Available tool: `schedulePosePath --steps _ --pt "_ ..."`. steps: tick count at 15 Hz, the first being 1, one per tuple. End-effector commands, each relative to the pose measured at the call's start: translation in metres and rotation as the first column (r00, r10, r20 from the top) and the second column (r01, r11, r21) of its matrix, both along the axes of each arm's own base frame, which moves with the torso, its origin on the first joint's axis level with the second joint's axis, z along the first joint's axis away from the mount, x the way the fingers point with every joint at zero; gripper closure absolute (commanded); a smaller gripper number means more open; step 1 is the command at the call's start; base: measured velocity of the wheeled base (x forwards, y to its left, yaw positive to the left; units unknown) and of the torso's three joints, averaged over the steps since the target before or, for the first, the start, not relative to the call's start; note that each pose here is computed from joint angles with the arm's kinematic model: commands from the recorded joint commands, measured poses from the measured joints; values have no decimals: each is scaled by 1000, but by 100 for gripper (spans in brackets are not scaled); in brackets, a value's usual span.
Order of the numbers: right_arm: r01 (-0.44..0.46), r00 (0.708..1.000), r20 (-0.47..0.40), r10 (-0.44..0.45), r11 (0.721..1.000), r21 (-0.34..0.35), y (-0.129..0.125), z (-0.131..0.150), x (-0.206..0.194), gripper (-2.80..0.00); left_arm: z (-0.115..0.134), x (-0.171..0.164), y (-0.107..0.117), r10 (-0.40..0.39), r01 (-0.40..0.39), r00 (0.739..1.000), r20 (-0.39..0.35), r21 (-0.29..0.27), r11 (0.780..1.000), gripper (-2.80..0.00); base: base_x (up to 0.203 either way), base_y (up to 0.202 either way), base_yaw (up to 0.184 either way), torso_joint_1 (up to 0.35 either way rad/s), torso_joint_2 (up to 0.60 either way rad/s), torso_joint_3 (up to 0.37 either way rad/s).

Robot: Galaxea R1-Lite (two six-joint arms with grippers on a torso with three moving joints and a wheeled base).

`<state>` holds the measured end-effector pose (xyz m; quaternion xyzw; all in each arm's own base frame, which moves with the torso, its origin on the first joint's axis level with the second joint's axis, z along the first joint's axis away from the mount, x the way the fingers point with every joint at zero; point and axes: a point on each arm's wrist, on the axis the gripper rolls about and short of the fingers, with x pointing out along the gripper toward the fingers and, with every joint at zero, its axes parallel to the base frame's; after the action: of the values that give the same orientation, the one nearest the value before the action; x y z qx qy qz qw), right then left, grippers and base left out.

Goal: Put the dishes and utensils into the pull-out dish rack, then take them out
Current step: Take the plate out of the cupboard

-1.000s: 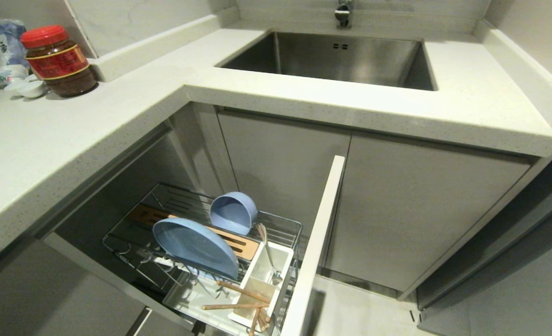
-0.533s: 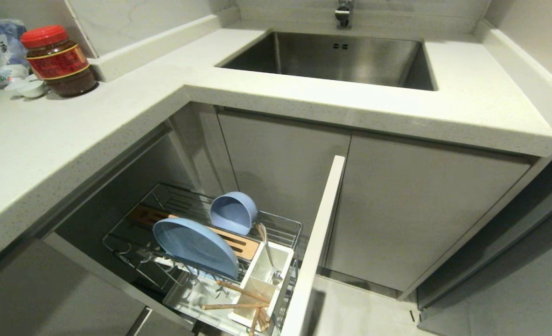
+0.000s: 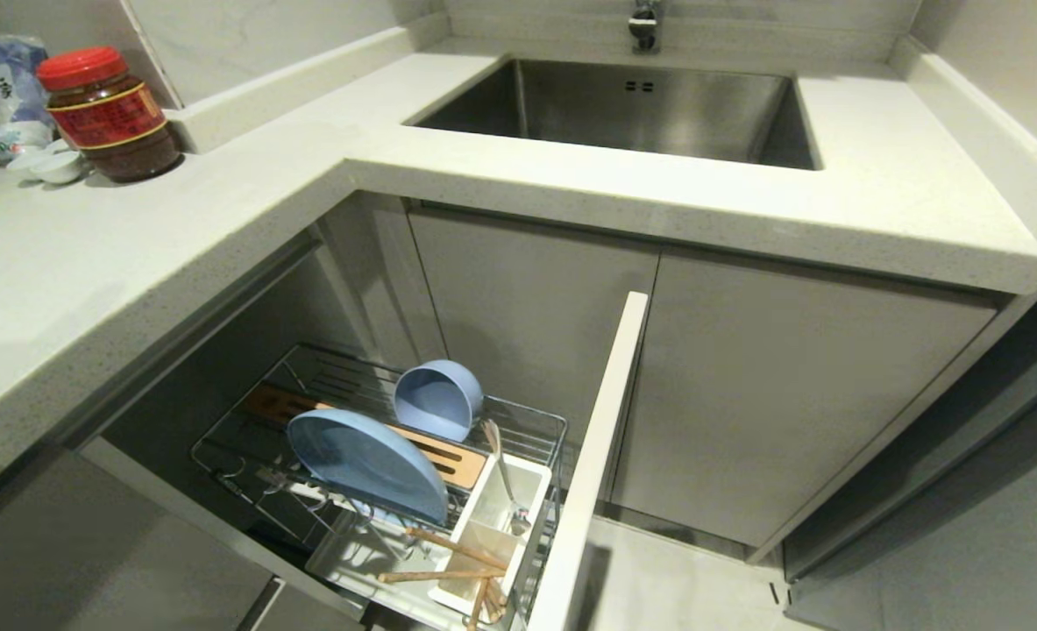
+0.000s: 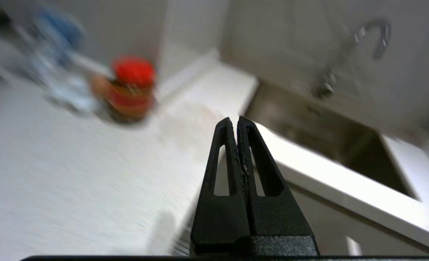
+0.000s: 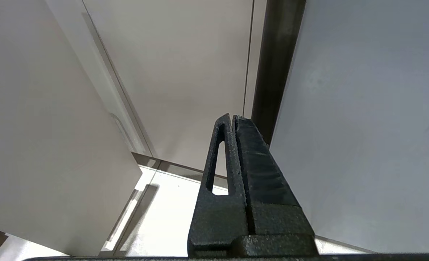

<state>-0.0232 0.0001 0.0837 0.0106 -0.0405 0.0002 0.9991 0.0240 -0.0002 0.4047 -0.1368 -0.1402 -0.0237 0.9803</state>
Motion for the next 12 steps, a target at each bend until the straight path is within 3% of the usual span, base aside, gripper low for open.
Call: schedulePosePath --steps 1,4,7,8,12 --pt "0 1000 -24 0 1000 0 0 -7 2 0 -8 32 -10 -170 168 979 -116 -29 985 0 0 0 0 0 0 0" --pt "0 1000 -26 0 1000 0 0 -7 2 0 -32 57 -37 -286 283 926 -248 -46 958 0 0 0 0 0 0 0" --pt "0 1000 -24 0 1000 0 0 -7 2 0 -62 90 -72 -223 232 887 -404 -26 972 0 0 0 0 0 0 0" --pt "0 1000 -25 0 1000 0 0 -7 2 0 -71 99 -80 -206 225 865 -458 -13 974 0 0 0 0 0 0 0" --pt "0 1000 -25 0 1000 0 0 -7 2 0 -100 118 -108 -175 182 754 -633 -54 982 0 0 0 0 0 0 0"
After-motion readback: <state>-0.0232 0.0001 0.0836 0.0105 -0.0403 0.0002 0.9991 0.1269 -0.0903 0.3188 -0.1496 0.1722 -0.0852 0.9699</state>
